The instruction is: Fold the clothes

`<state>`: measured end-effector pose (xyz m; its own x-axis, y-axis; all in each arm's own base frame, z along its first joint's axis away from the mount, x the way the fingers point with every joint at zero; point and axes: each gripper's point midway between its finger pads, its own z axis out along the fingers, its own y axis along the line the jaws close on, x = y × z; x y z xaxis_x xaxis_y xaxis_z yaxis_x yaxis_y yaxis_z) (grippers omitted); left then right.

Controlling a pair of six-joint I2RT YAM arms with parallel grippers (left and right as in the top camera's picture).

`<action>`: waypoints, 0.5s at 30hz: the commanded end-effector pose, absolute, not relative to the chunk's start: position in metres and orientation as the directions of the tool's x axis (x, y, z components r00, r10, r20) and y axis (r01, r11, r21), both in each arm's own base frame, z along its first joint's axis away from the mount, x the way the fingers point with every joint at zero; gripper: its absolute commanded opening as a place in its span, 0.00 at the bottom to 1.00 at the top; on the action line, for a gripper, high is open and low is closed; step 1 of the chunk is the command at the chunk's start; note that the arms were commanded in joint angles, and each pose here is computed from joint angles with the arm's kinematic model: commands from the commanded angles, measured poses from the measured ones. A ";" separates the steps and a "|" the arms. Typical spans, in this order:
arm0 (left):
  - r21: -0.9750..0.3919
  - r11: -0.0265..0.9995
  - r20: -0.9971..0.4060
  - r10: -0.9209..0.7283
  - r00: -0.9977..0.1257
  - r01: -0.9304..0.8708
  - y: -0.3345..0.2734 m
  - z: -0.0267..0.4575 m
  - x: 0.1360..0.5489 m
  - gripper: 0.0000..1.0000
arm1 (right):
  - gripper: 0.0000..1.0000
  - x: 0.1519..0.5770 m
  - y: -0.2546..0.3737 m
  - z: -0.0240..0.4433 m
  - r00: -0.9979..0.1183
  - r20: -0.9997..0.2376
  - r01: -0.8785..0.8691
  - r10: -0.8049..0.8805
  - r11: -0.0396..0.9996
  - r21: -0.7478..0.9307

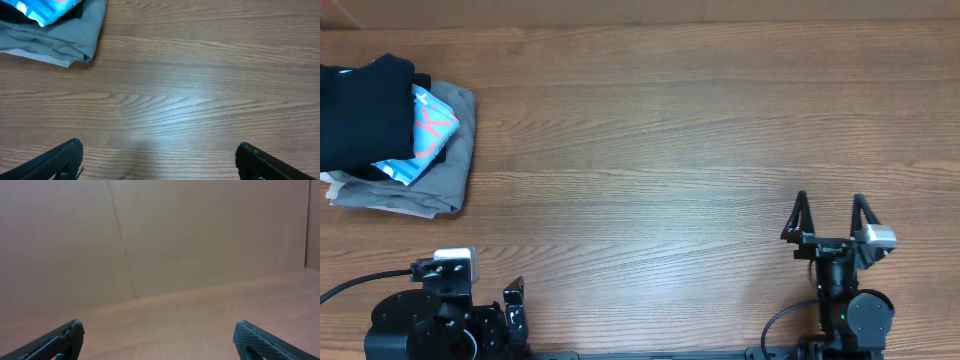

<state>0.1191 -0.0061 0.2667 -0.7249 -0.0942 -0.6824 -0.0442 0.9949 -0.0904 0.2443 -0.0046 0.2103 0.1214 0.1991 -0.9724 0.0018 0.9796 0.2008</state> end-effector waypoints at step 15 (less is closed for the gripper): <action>-0.092 0.994 -0.691 -0.110 -0.715 -0.064 -0.004 0.269 0.119 1.00 | 1.00 0.247 0.005 0.167 -0.046 -0.978 -0.025 0.202 0.979 0.203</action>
<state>0.1191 -0.0062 0.2665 -0.7255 -0.0939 -0.6818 -0.0438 0.9949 -0.0904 0.2466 0.0059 0.1682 -0.0474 0.1992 -0.9788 -0.0259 0.9793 0.2006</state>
